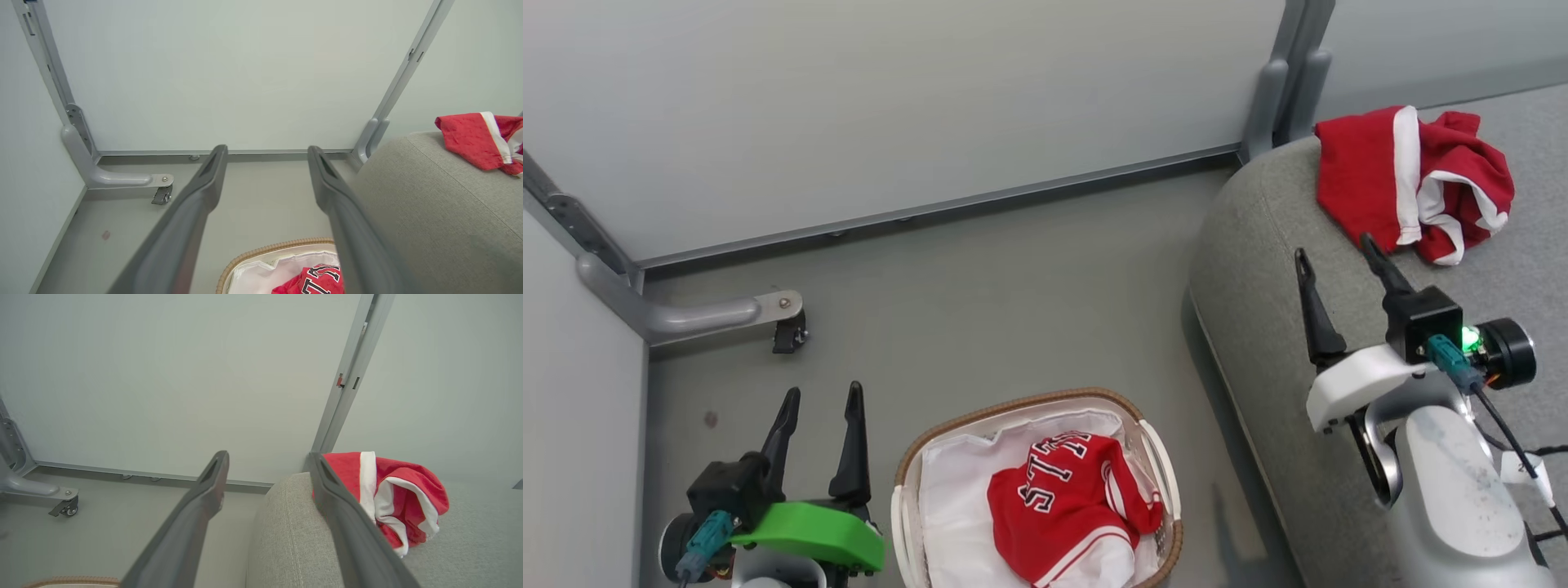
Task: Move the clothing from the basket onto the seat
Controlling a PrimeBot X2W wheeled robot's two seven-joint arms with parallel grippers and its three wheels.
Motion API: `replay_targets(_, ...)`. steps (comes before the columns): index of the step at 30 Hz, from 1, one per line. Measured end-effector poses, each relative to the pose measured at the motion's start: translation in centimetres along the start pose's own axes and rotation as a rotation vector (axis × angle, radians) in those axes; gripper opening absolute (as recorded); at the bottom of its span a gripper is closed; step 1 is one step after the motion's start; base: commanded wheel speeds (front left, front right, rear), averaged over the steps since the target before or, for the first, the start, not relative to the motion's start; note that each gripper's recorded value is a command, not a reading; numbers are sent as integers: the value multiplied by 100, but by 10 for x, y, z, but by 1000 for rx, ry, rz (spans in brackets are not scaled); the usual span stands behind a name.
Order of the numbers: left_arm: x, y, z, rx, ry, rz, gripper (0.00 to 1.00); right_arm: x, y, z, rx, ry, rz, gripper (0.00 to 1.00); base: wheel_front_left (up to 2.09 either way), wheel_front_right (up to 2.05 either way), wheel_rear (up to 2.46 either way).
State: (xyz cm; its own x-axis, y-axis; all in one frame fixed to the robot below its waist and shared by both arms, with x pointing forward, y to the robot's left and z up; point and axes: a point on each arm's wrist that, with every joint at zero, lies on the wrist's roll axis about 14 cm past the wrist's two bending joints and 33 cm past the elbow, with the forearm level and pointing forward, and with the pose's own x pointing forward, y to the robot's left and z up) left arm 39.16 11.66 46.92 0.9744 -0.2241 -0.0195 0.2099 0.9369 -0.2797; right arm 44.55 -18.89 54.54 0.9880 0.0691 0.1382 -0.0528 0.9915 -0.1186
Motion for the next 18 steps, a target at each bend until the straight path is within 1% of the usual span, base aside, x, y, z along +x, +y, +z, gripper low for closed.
replay_targets(6,-23,21,3,-3,-14,82,100,-17,30,-3,85,0,64,100,0,0,0)
replay_targets(10,-34,30,6,-7,-25,119,100,-29,39,-12,127,22,78,100,0,0,0)
replay_targets(18,-45,33,3,-14,-20,138,100,-45,43,-24,173,56,76,100,0,0,0)
